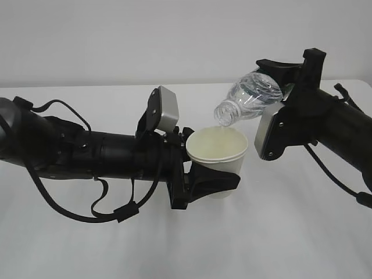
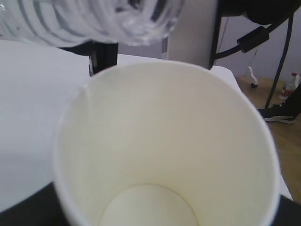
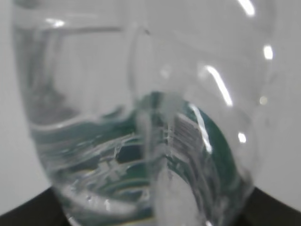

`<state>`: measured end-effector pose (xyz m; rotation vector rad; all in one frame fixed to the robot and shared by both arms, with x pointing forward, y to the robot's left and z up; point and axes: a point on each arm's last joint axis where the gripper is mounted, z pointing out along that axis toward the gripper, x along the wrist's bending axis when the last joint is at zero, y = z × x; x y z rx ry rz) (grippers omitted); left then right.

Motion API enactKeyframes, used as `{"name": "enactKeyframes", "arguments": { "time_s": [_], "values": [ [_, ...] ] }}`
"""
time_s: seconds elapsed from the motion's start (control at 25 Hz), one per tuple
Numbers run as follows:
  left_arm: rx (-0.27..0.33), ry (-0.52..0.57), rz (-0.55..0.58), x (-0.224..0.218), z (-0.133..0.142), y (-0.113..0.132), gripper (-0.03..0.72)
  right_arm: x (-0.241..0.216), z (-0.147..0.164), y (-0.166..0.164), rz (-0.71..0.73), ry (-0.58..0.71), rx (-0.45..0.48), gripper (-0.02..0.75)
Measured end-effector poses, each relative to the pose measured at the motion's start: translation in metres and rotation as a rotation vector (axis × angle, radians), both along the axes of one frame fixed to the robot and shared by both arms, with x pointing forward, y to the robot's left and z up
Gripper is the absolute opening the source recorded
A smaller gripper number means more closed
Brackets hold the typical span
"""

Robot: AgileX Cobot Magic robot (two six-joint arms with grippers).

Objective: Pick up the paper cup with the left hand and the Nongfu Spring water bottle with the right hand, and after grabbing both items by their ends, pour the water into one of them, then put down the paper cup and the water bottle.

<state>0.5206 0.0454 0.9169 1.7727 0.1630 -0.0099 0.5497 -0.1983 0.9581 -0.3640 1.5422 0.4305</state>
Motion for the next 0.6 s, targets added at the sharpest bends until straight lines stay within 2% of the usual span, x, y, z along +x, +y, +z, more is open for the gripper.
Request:
{"name": "enactKeyframes", "arguments": {
  "time_s": [0.6],
  "values": [
    [0.005, 0.002, 0.012, 0.0010, -0.0005, 0.0002, 0.486, -0.0001, 0.0009, 0.0001, 0.001, -0.017, -0.010, 0.419]
  ]
}}
